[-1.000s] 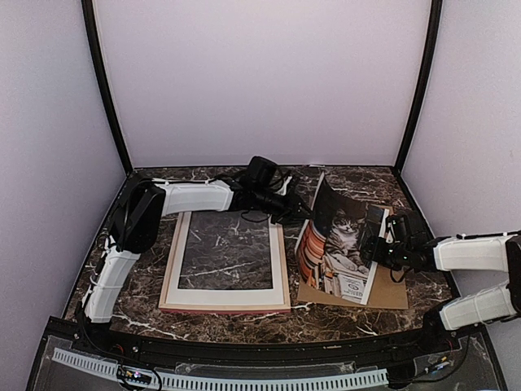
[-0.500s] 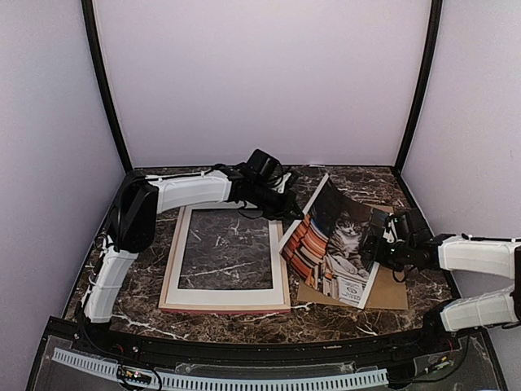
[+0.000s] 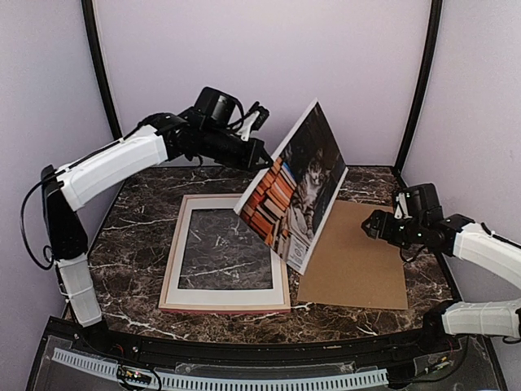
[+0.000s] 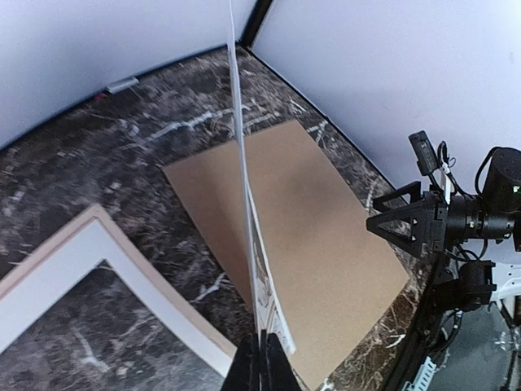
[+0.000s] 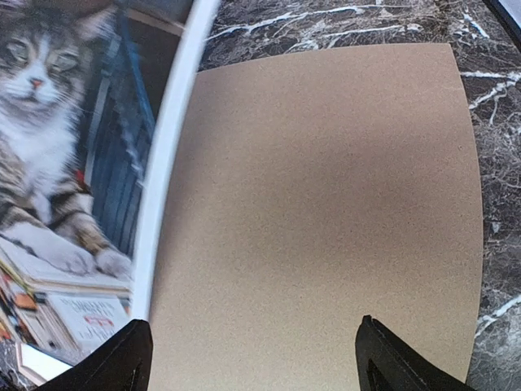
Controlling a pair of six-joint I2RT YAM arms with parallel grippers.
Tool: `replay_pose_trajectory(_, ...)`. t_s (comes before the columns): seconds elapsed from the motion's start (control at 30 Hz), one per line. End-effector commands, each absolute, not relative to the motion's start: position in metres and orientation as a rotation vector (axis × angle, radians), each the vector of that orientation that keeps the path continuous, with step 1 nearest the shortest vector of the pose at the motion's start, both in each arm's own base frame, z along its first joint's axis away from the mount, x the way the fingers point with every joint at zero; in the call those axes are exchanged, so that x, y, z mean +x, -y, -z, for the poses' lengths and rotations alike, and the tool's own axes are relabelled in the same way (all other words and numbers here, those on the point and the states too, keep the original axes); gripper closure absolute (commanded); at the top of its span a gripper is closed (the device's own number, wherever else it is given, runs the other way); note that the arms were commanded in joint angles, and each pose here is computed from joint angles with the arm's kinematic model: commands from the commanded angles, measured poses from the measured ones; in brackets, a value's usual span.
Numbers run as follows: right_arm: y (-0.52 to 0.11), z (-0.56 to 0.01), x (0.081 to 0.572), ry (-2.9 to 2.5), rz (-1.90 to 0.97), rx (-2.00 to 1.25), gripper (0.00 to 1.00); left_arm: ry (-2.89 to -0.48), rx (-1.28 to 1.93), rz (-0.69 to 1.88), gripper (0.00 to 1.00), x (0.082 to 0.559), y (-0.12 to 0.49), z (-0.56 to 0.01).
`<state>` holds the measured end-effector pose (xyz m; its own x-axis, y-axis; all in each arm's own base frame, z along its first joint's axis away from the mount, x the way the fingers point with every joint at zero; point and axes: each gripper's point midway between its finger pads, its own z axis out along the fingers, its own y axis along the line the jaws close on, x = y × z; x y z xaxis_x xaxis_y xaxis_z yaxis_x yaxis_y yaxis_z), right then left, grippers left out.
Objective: Put the photo into the frame
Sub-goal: Pick up the photo from the backboard, then turn over the photo.
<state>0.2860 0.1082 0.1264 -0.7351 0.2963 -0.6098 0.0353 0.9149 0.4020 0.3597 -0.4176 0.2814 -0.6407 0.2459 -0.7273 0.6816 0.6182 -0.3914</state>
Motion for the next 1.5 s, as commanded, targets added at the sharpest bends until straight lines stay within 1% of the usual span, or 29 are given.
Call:
replay_pose_trajectory(0.0, -0.114, -0.142, 0.289, -2.349, -0.494, 0.195, 0.12, -2.143, 0.685, 0.498, 1.0, 0.359, 0.341, -0.327)
replay_pose_trajectory(0.1, -0.118, -0.142, 0.293, -2.357, -0.514, 0.187, 0.13, -2.103, 0.609, 0.309, 1.0, 0.354, 0.296, -0.362)
replay_pose_trajectory(0.17, -0.121, -0.142, 0.295, -2.36, -0.522, 0.183, 0.13, -2.094, 0.576, 0.226, 1.0, 0.349, 0.274, -0.377)
replay_pose_trajectory(0.23, -0.123, -0.141, 0.297, -2.363, -0.533, 0.181, 0.13, -2.086, 0.557, 0.18, 1.0, 0.344, 0.262, -0.386)
replay_pose_trajectory(0.3, -0.127, -0.14, 0.299, -2.367, -0.552, 0.176, 0.13, -2.077, 0.571, 0.177, 1.0, 0.338, 0.265, -0.389)
replay_pose_trajectory(0.4, -0.135, -0.143, 0.302, -2.37, -0.599, 0.162, 0.13, -2.077, 0.662, 0.225, 1.0, 0.328, 0.297, -0.378)
replay_pose_trajectory(0.6, -0.14, -0.163, 0.305, -2.336, -0.642, 0.152, 0.11, -2.113, 0.851, 0.405, 1.0, 0.317, 0.396, -0.327)
replay_pose_trajectory(0.67, -0.14, -0.173, 0.305, -2.311, -0.653, 0.155, 0.1, -2.154, 0.896, 0.46, 1.0, 0.314, 0.431, -0.295)
replay_pose_trajectory(0.7, -0.14, -0.177, 0.305, -2.301, -0.663, 0.163, 0.09, -2.17, 0.898, 0.515, 1.0, 0.308, 0.444, -0.289)
replay_pose_trajectory(0.8, -0.144, -0.19, 0.305, -2.27, -0.716, 0.172, 0.07, -2.229, 0.896, 0.618, 1.0, 0.304, 0.48, -0.245)
replay_pose_trajectory(0.87, -0.147, -0.195, 0.305, -2.252, -0.751, 0.189, 0.06, -2.283, 0.892, 0.686, 1.0, 0.296, 0.496, -0.212)
replay_pose_trajectory(1.0, -0.145, -0.198, 0.307, -2.223, -0.774, 0.236, 0.05, -2.32, 0.81, 0.79, 1.0, 0.291, 0.516, -0.181)
replay_pose_trajectory(1.17, -0.15, -0.187, 0.314, -2.226, -0.824, 0.28, 0.06, -2.323, 0.75, 0.934, 1.0, 0.281, 0.537, -0.159)
replay_pose_trajectory(1.33, -0.163, -0.172, 0.317, -2.24, -0.92, 0.305, 0.08, -2.352, 0.726, 0.967, 1.0, 0.275, 0.544, -0.14)
replay_pose_trajectory(1.47, -0.169, -0.166, 0.322, -2.25, -0.941, 0.314, 0.09, -2.359, 0.712, 0.987, 1.0, 0.27, 0.549, -0.131)
